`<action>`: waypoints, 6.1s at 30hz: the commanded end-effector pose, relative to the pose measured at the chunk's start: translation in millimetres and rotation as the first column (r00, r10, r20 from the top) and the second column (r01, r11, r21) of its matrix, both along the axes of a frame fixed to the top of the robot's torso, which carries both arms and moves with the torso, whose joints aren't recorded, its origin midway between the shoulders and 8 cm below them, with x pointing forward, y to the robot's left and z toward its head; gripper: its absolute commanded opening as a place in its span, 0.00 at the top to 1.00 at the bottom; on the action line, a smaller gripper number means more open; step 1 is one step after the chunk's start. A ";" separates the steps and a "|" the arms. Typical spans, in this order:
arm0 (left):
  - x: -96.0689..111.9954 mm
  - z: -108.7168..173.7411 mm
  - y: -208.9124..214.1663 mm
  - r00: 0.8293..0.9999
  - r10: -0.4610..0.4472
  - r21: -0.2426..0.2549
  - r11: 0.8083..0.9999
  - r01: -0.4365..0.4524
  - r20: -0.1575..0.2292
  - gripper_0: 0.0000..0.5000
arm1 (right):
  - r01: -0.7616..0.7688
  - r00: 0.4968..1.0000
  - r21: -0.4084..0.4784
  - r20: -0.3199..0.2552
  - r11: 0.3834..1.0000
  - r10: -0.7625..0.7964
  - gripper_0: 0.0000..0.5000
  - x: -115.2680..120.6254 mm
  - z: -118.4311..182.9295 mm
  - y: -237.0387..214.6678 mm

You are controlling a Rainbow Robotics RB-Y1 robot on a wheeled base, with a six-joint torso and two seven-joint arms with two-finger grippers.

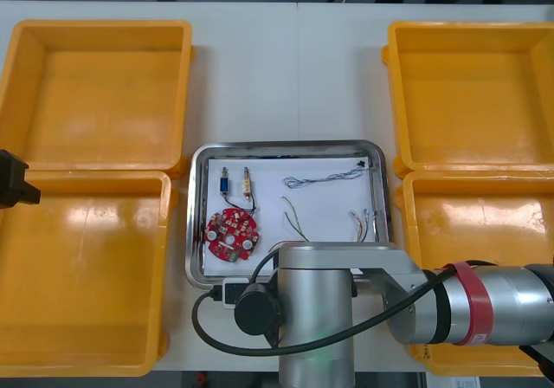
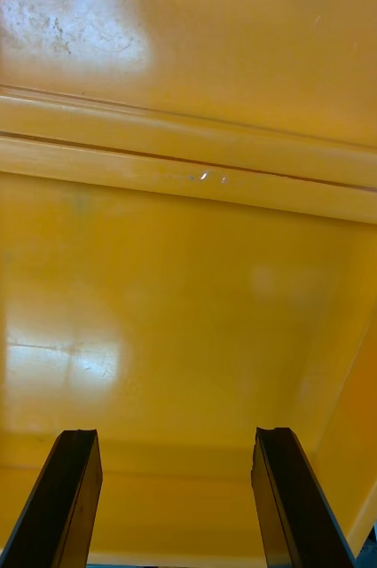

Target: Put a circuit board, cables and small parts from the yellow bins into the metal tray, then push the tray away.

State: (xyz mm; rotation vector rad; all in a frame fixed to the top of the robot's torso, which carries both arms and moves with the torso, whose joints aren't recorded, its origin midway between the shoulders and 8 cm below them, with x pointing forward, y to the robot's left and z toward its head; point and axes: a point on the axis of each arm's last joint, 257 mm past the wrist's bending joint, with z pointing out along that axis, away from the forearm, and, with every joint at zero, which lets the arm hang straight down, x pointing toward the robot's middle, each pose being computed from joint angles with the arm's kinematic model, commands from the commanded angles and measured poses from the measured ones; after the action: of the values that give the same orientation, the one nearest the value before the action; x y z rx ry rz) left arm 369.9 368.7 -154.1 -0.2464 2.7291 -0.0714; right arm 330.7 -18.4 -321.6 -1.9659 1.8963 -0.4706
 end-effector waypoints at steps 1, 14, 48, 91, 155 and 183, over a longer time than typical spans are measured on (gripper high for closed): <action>-3.0 14.5 17.6 0.998 -0.064 0.093 0.994 0.062 0.021 0.00 | -0.052 0.999 0.025 -0.008 0.998 0.052 0.00 -13.0 -0.1 19.4; -3.0 14.5 17.6 0.998 -0.064 0.093 0.994 0.062 0.021 0.00 | -0.034 0.999 0.018 -0.003 0.999 0.035 0.00 -6.5 -5.9 22.8; -3.0 14.5 17.6 0.998 -0.064 0.093 0.994 0.062 0.021 0.00 | -0.044 0.994 -0.014 0.099 0.999 0.045 1.00 10.9 -1.7 15.5; -3.0 14.5 17.6 0.998 -0.064 0.093 0.994 0.062 0.021 0.00 | 0.000 0.931 -0.073 0.363 0.997 0.027 1.00 140.2 83.9 5.4; -3.0 14.5 17.6 0.998 -0.064 0.093 0.994 0.062 0.021 0.00 | -0.025 0.864 0.047 0.504 0.999 -0.002 1.00 279.3 158.4 20.9; -3.0 14.5 17.6 0.998 -0.064 0.093 0.994 0.062 0.021 0.00 | -0.001 0.897 0.101 0.440 0.995 -0.044 0.00 268.6 171.2 32.1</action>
State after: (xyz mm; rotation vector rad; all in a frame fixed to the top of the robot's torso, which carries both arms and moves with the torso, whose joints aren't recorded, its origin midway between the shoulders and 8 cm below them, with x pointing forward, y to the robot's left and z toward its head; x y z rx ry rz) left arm 369.9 368.7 -154.1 -0.2459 2.7290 -0.0712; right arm 597.4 -1.6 -194.8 -1.6122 1.6596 -0.7351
